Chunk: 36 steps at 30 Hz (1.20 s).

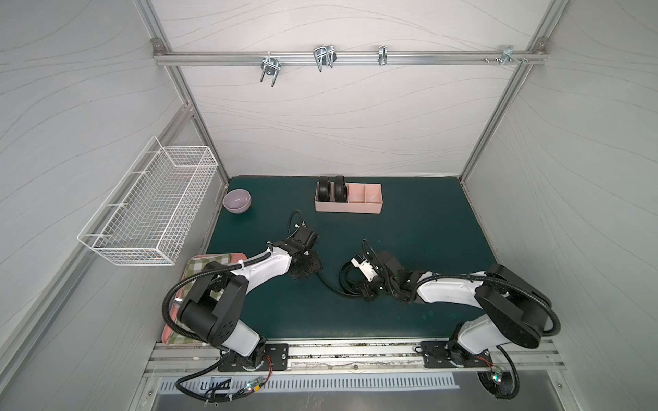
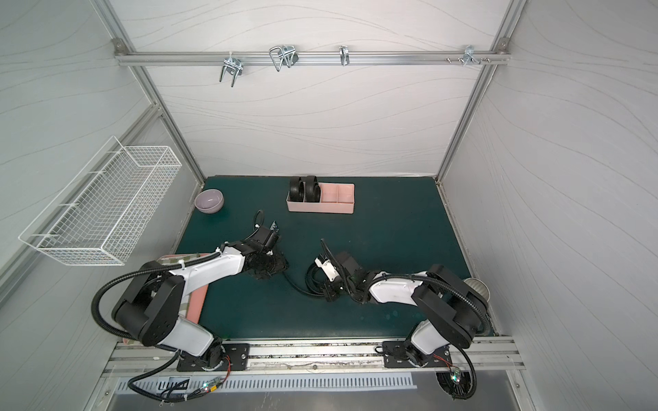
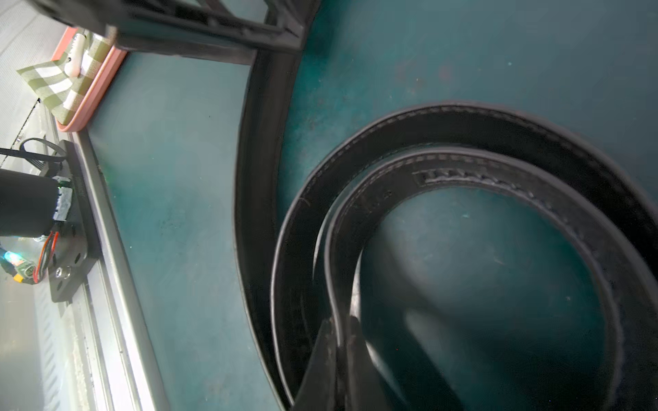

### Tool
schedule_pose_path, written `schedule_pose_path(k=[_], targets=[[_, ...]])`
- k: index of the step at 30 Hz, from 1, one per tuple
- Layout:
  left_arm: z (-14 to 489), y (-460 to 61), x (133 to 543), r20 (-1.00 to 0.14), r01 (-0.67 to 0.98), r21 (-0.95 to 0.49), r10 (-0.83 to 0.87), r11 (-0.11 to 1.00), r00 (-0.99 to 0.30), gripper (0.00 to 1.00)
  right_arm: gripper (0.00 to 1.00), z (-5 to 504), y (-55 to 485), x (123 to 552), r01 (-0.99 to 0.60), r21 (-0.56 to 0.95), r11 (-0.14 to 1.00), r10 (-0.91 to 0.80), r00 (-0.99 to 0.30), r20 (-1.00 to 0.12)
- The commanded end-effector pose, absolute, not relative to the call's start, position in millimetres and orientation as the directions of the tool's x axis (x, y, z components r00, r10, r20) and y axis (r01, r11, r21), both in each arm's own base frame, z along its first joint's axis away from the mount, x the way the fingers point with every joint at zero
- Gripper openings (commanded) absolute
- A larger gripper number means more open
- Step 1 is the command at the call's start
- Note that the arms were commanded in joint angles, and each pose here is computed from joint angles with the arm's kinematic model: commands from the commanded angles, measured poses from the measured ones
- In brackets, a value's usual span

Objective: Place the belts into the storage roll
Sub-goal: Roll the belt at the center of the board.

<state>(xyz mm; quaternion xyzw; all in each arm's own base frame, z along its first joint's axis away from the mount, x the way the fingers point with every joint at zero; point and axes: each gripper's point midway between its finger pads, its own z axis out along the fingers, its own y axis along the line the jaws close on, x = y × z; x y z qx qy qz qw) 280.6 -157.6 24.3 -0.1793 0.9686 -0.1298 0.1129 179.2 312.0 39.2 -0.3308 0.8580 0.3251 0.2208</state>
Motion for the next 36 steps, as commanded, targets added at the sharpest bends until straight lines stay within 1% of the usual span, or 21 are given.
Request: schedule_pose_path(k=[1, 3, 4, 5, 7, 8, 11, 13, 16, 17, 20, 22, 27, 32, 36], targets=[[18.6, -159.9, 294.3, -0.19, -0.307, -0.264, -0.361, 0.915, -0.913, 0.27, 0.0, 19.3, 292.9, 165.2, -0.676, 0.418, 0.607, -0.462, -0.728, -0.507], [15.0, -161.1, 298.0, -0.21, -0.237, -0.231, -0.286, 0.944, -0.935, 0.14, 0.0, 20.1, 292.1, 164.5, -0.676, 0.417, 0.607, -0.464, -0.728, -0.505], [15.4, -164.7, 298.9, -0.22, -0.185, -0.218, -0.233, 0.958, -0.947, 0.1, 0.0, 20.5, 291.4, 164.5, -0.676, 0.415, 0.609, -0.464, -0.728, -0.505], [18.1, -169.3, 300.1, -0.239, -0.126, -0.199, -0.172, 0.972, -0.956, 0.08, 0.0, 21.6, 290.7, 164.6, -0.677, 0.412, 0.61, -0.463, -0.726, -0.508], [26.3, -183.8, 299.1, -0.281, 0.014, -0.172, -0.036, 0.985, -0.959, 0.07, 0.0, 22.8, 289.3, 163.7, -0.677, 0.412, 0.61, -0.462, -0.726, -0.509], [32.5, -190.2, 297.7, -0.312, 0.087, -0.136, 0.041, 0.987, -0.949, 0.06, 0.0, 24.0, 288.6, 163.7, -0.676, 0.411, 0.611, -0.459, -0.726, -0.512], [47.5, -207.9, 291.5, -0.396, 0.3, -0.057, 0.254, 0.952, -0.882, 0.01, 0.0, 27.8, 285.5, 162.2, -0.671, 0.416, 0.614, -0.442, -0.728, -0.524], [52.2, -215.7, 289.3, -0.422, 0.403, -0.04, 0.35, 0.914, -0.836, 0.0, 0.0, 28.8, 282.2, 161.8, -0.667, 0.413, 0.62, -0.429, -0.729, -0.533], [52.0, -208.3, 297.6, -0.426, 0.434, 0.032, 0.405, 0.9, -0.809, 0.0, 0.0, 28.9, 278.5, 161.4, -0.665, 0.406, 0.626, -0.423, -0.728, -0.539], [51.4, -209.9, 300.6, -0.419, 0.457, 0.037, 0.428, 0.889, -0.8, 0.0, 0.0, 29.5, 278.1, 161.6, -0.666, 0.404, 0.627, -0.422, -0.727, -0.542], [45.8, -214.7, 312.7, -0.386, 0.468, 0.0, 0.431, 0.884, -0.815, 0.0, 0.0, 29.5, 277.2, 161.4, -0.668, 0.402, 0.627, -0.421, -0.724, -0.546], [45.3, -220.2, 323.8, -0.377, 0.485, 0.02, 0.456, 0.874, -0.807, 0.0, 0.0, 29.5, 277.2, 161.1, -0.667, 0.404, 0.626, -0.419, -0.725, -0.547], [47.8, -242.0, 349.2, -0.39, 0.546, 0.027, 0.512, 0.837, -0.765, 0.0, 0.0, 28.6, 275.3, 161.3, -0.668, 0.397, 0.629, -0.422, -0.722, -0.548], [48.6, -268.0, 373.6, -0.428, 0.643, 0.04, 0.595, 0.765, -0.68, 0.0, 0.0, 28.2, 279.8, 160.0, -0.676, 0.404, 0.616, -0.428, -0.718, -0.548], [41.1, -274.1, 389.0, -0.418, 0.677, 0.039, 0.628, 0.735, -0.657, 0.0, 0.0, 27.4, 286.5, 155.6, -0.695, 0.397, 0.599, -0.451, -0.703, -0.55]])
